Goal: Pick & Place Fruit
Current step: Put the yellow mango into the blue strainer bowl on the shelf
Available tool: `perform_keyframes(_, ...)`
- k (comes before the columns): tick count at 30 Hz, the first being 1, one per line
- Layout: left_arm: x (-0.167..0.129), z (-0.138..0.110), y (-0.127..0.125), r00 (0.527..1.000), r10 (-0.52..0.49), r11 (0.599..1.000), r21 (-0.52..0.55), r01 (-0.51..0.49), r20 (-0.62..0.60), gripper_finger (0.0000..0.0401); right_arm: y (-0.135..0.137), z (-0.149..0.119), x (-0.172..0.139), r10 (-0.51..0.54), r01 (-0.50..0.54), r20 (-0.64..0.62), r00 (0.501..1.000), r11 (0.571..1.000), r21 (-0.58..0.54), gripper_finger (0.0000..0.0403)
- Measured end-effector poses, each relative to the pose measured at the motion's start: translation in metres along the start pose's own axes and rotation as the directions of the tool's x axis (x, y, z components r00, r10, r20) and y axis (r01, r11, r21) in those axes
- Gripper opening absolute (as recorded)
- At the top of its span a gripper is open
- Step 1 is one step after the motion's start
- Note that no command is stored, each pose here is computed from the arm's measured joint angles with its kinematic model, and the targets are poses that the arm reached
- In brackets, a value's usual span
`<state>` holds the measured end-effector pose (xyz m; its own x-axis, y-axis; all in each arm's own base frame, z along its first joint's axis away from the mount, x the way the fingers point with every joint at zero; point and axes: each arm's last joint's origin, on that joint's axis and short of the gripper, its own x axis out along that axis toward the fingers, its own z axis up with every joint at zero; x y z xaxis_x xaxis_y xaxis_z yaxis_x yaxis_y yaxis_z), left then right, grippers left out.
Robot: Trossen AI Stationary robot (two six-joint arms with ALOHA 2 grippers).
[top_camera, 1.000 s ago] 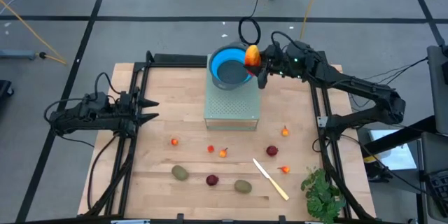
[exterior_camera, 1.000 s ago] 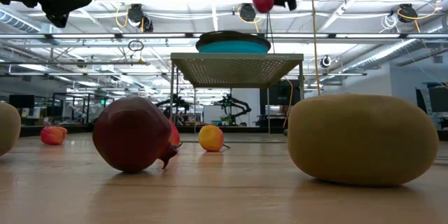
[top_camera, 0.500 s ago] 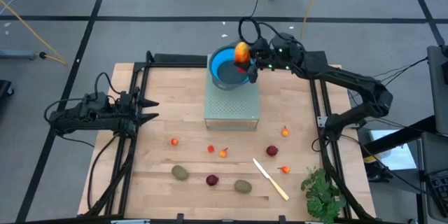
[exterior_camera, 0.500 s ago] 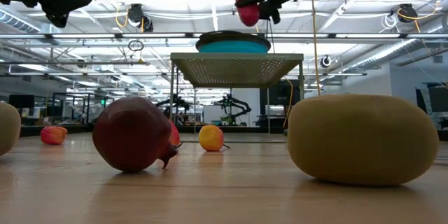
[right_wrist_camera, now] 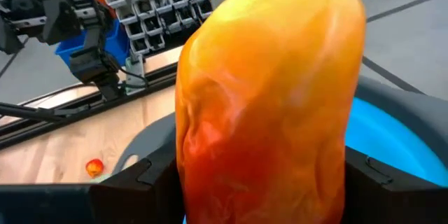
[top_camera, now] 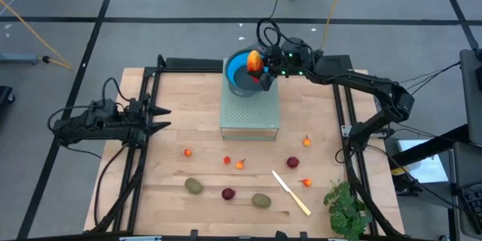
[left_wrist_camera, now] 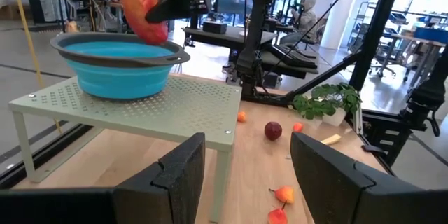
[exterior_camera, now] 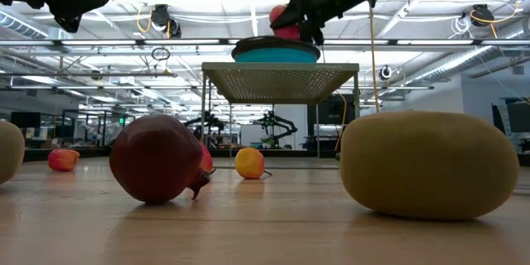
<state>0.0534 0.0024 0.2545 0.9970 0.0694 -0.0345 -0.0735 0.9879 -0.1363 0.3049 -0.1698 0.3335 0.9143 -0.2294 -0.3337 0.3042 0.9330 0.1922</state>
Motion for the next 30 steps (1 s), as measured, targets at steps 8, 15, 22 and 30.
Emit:
perform_keyframes(8, 0.0, 0.0, 0.0, 1.0, 0.0, 1.0, 0.0, 0.0, 0.0, 0.0212, -0.005, 0.0, -0.001, -0.016, 0.016, 0.0, 1.0, 0.999, -0.037, 0.0235)
perform_keyframes(15, 0.0, 0.0, 0.0, 1.0, 0.0, 1.0, 0.0, 0.0, 0.0, 0.0212, -0.01, -0.011, 0.013, -0.02, 0.018, -0.046, 0.999, 0.999, -0.03, 0.0235)
perform_keyframes(22, 0.0, 0.0, 0.0, 1.0, 0.001, 1.0, -0.019, -0.001, 0.0, 0.0212, -0.014, -0.018, 0.024, -0.022, 0.02, -0.064, 0.998, 1.0, -0.021, 0.0235)
perform_keyframes(30, 0.0, 0.0, 0.0, 1.0, 0.0, 1.0, -0.021, 0.0, 0.0, 0.0212, -0.014, -0.019, 0.025, -0.022, 0.021, -0.07, 0.997, 1.0, -0.013, 0.0235)
